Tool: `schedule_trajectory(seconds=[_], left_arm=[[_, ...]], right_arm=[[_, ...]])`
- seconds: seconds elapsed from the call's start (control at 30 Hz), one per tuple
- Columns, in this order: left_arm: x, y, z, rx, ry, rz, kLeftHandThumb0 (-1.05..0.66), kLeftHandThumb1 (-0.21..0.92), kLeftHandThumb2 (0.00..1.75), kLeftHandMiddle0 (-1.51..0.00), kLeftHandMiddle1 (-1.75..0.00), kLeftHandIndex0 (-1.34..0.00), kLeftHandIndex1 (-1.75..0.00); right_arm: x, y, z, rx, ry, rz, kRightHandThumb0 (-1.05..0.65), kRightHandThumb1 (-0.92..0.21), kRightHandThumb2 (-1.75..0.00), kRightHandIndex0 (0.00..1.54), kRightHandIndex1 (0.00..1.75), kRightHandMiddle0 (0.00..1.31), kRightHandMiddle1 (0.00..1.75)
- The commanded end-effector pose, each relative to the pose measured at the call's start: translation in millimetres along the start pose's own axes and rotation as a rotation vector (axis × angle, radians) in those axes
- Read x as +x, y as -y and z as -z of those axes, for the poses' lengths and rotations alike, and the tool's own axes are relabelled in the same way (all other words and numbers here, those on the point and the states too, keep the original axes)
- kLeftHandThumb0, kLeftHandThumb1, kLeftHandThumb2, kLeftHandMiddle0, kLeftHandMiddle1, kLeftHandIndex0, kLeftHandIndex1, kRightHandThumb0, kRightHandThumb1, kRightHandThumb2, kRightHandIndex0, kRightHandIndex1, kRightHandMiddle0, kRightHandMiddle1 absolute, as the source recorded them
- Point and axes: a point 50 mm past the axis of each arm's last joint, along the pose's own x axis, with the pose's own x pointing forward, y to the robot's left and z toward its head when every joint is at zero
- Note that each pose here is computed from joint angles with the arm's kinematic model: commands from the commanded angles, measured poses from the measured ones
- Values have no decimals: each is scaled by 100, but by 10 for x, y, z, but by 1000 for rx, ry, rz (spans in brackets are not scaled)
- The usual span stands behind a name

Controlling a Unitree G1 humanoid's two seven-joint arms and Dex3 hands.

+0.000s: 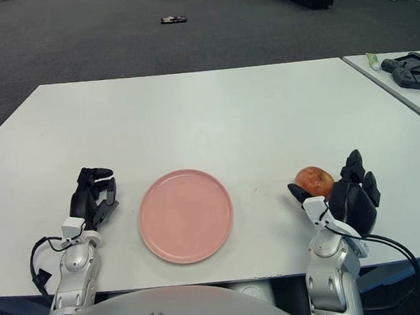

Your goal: Put the apple into the plate.

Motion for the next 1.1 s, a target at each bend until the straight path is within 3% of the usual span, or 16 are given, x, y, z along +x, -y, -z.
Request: schedule_trajectory(seconds=[0.0, 0.53, 1.07], left_arm=[[-33, -12, 73, 1, -48, -5, -35, 85, 63, -40, -161, -23, -175], [-48, -9, 66, -1, -51, -11, -35, 88, 59, -39, -160, -22, -175], [-63, -19, 59, -5, -51, -21, -35, 91, 55, -37, -163, -20, -175]], right_arm=[[33, -69, -53, -77, 52, -74, -105, -76, -26, 0, 0, 0, 0], [-3, -34, -144, -137, -2, -250, -104, -81, -25, 0, 0, 0, 0], [-4, -51, -227, -158, -23, -190, -100, -86, -28, 0, 0, 0, 0]])
